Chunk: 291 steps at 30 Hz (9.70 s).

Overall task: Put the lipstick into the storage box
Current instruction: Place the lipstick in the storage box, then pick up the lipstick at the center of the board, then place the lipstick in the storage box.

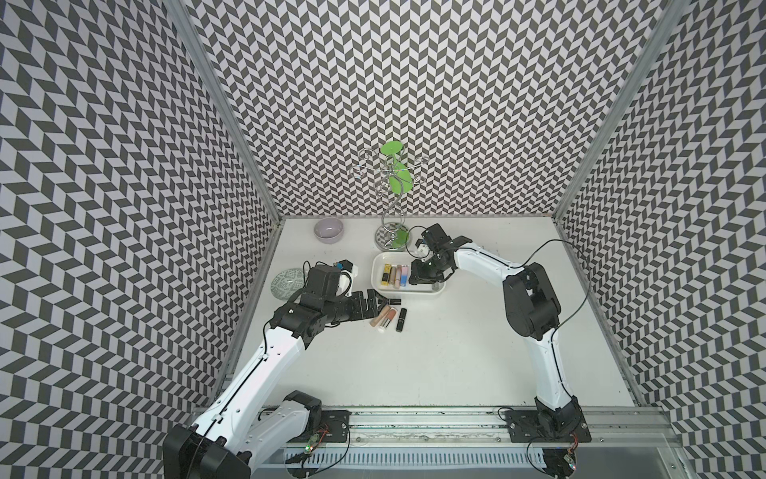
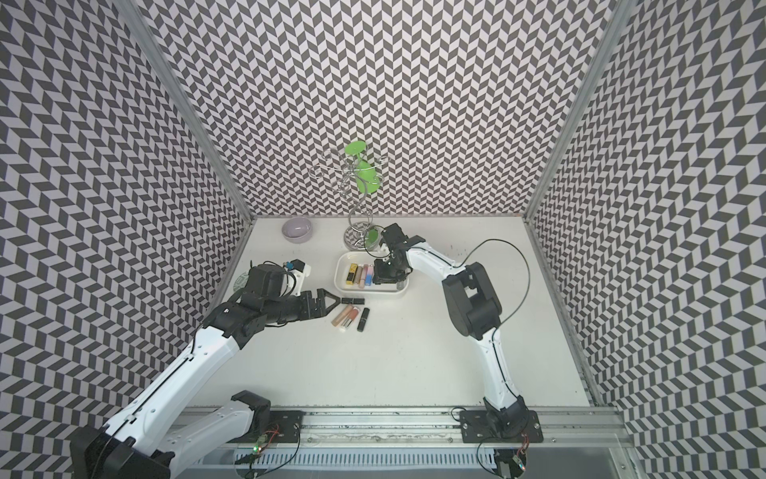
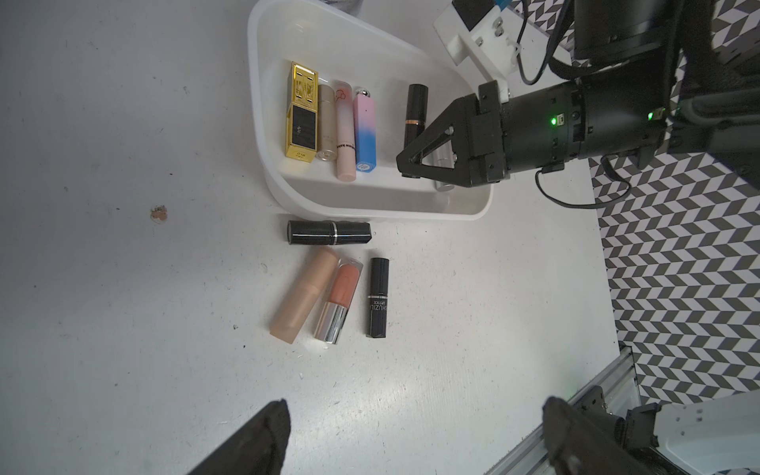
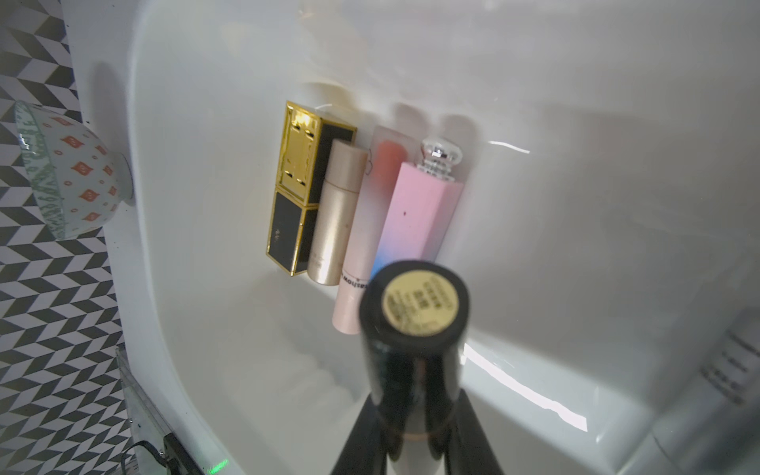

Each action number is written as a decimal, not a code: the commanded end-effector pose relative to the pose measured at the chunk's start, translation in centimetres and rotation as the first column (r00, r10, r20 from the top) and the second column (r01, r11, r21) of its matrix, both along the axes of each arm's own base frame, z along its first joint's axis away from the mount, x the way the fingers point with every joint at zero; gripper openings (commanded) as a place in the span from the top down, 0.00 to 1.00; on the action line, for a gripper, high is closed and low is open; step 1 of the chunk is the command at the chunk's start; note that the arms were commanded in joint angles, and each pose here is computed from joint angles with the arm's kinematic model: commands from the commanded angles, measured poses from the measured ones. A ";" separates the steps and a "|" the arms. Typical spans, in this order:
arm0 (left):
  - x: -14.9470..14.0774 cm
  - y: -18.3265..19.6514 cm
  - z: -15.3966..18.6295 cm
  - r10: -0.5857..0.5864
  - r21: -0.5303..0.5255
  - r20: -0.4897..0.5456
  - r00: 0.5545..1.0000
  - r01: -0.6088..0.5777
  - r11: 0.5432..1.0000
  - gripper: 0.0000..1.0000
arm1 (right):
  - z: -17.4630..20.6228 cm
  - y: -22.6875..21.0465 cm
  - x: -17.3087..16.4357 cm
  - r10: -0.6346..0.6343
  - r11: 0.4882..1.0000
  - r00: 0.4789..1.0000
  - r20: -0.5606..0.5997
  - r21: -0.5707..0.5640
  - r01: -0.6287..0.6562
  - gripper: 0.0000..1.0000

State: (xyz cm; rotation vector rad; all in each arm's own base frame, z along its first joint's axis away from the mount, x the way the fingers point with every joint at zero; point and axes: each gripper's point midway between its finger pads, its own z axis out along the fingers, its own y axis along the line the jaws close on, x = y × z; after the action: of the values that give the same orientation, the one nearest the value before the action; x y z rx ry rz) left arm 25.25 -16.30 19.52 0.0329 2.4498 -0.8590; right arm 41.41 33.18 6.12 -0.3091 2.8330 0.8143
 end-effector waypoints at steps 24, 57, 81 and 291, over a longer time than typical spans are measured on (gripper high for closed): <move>-0.2 0.3 -0.9 -0.011 0.026 -0.015 1.000 0.011 1.000 0.01 | -2.4 0.2 1.8 0.003 1.000 1.000 -0.002 -0.003 -0.003 0.62; -0.5 -5.3 -6.1 -0.172 0.131 -0.087 0.981 0.182 0.974 0.01 | 11.4 -6.0 -7.6 -0.044 0.995 0.978 0.205 0.102 0.023 0.58; 2.2 -10.2 -13.0 -0.250 0.475 -0.174 0.952 0.304 0.826 0.19 | 13.1 -12.5 -12.4 -0.120 0.990 0.955 0.272 0.102 0.095 0.58; 1.2 0.8 -1.1 0.035 0.056 -0.037 0.999 -0.033 0.998 0.01 | 3.2 -2.1 1.1 0.006 0.999 0.996 0.093 -0.040 -0.003 0.80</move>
State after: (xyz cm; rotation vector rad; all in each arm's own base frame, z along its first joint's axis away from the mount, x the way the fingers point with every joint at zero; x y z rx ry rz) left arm 27.16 -16.04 19.34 -0.0286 2.4724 -0.8244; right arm 41.32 30.83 9.70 -0.3425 2.7936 0.7388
